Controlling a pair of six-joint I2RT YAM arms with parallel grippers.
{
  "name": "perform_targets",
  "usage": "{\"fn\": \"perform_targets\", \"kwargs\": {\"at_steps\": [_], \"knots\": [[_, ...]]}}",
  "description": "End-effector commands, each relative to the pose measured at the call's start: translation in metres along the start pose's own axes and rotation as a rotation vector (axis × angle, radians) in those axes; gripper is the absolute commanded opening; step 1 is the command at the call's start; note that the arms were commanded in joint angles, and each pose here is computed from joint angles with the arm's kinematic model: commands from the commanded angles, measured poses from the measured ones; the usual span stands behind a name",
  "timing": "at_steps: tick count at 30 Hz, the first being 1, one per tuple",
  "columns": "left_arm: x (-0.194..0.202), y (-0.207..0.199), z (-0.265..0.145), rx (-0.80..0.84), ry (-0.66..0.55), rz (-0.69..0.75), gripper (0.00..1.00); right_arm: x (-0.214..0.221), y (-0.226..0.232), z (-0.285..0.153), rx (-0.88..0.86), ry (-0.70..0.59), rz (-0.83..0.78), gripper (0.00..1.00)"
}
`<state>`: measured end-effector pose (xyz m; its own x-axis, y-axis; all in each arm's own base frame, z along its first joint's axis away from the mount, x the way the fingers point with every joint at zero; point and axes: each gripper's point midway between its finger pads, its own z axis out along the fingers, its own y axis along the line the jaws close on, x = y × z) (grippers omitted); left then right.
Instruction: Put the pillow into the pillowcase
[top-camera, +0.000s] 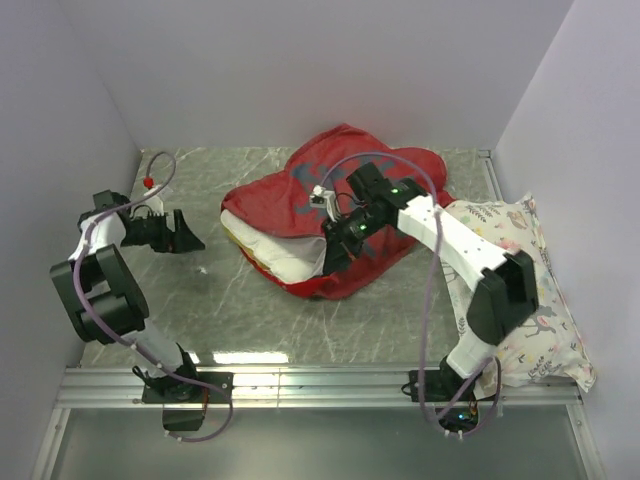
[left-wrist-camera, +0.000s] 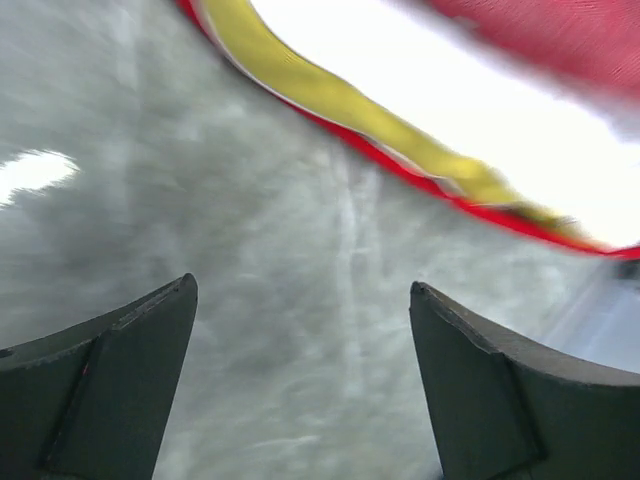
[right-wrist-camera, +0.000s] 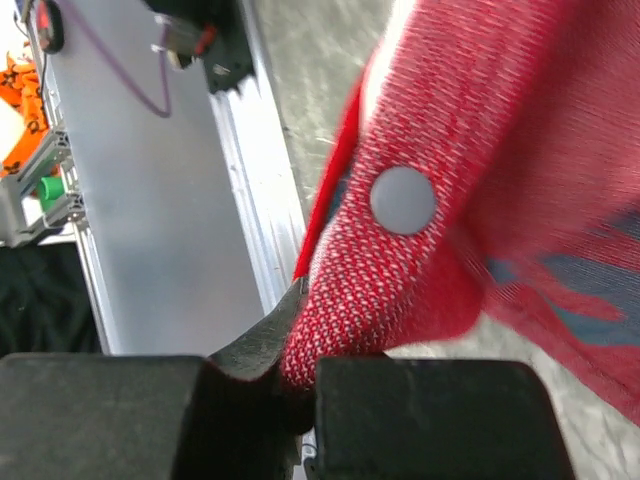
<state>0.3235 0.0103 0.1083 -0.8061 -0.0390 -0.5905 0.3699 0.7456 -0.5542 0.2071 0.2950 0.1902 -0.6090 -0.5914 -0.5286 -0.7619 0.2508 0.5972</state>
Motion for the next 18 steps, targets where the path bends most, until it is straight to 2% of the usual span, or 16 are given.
{"fn": "perform_targets", "kwargs": {"at_steps": [1, 2, 3, 4, 7, 11, 16, 18], "knots": [[-0.033, 0.005, -0.014, -0.095, -0.146, 0.339, 0.93, 0.0, 0.03, -0.019, -0.038, -0.045, -0.056, 0.0], [-0.045, 0.005, -0.014, -0.13, -0.195, 0.421, 0.95, 0.005, 0.03, -0.02, -0.037, -0.04, -0.054, 0.0], [-0.079, 0.008, -0.029, -0.252, -0.295, 0.586, 0.98, 0.008, 0.028, -0.022, -0.021, -0.037, -0.059, 0.0], [-0.072, 0.008, -0.021, -0.271, -0.312, 0.597, 0.99, 0.014, 0.018, -0.024, 0.032, -0.026, -0.059, 0.0], [-0.082, -0.014, -0.001, -0.25, -0.323, 0.763, 0.99, 0.022, 0.003, -0.036, 0.116, -0.035, -0.069, 0.0], [-0.088, -0.035, 0.025, -0.207, -0.355, 0.87, 0.99, 0.022, 0.0, -0.043, 0.117, -0.071, -0.032, 0.0], [-0.073, -0.083, 0.06, -0.108, -0.382, 1.015, 0.99, 0.017, 0.003, -0.043, 0.106, -0.086, -0.034, 0.0], [-0.071, -0.091, 0.066, -0.115, -0.403, 1.062, 0.99, 0.017, 0.004, -0.043, 0.1, -0.084, -0.032, 0.0]]}}
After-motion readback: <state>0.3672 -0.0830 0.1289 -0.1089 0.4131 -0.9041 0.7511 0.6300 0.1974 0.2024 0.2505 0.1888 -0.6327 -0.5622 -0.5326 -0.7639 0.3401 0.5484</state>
